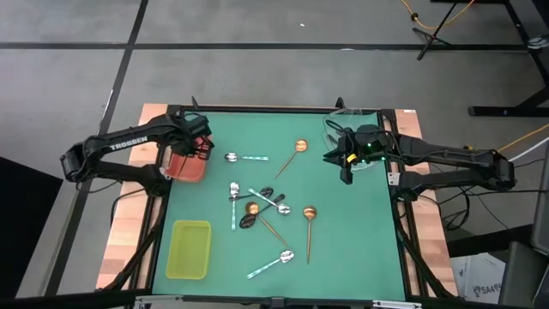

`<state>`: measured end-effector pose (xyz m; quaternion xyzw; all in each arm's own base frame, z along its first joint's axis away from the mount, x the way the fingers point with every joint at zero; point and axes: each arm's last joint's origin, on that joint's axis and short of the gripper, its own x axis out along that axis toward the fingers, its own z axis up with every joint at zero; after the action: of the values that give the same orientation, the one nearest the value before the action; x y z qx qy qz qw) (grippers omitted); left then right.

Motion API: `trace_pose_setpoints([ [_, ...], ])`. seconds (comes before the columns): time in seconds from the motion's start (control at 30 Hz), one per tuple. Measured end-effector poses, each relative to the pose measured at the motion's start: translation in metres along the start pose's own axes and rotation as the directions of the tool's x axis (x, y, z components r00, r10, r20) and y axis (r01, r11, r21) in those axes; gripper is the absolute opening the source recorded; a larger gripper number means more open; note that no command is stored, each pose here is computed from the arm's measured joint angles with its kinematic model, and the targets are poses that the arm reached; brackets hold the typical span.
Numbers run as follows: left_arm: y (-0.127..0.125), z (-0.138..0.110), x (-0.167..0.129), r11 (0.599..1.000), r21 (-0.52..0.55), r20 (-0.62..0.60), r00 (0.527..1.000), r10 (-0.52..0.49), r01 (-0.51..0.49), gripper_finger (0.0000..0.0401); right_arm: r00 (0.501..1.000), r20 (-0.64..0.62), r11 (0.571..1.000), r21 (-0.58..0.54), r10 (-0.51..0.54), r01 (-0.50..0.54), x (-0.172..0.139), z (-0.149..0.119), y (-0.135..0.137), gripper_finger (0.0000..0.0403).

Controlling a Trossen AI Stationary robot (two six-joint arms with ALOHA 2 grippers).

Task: Sort silverware by color (type)
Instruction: Put the gold spoon into the orange bin

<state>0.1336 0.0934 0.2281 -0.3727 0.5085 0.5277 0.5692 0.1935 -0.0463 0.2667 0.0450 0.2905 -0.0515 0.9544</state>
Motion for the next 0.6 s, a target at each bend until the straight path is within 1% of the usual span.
trace_pose_setpoints([
  [0.3,-0.003,0.005,0.026,0.999,0.031,-0.033,0.999,0.023,-0.022,0.0014,1.000,0.000,1.000,0.000,0.000,0.000,0.000,0.000,0.000,0.0051],
  [0.43,-0.003,0.010,0.031,1.000,0.012,-0.036,0.999,0.027,-0.026,0.0014,1.000,0.000,1.000,0.000,0.000,0.000,0.000,0.000,0.000,0.0051],
  [0.53,-0.003,0.014,0.034,0.999,0.034,-0.032,0.999,0.024,-0.023,0.0014,1.000,0.000,1.000,0.000,0.000,0.000,0.000,0.000,0.000,0.0051],
  [0.6,-0.003,0.016,0.036,0.999,0.029,-0.034,0.999,0.027,-0.026,0.0014,1.000,0.000,1.000,0.000,0.000,0.000,0.000,0.000,0.000,0.0051],
])
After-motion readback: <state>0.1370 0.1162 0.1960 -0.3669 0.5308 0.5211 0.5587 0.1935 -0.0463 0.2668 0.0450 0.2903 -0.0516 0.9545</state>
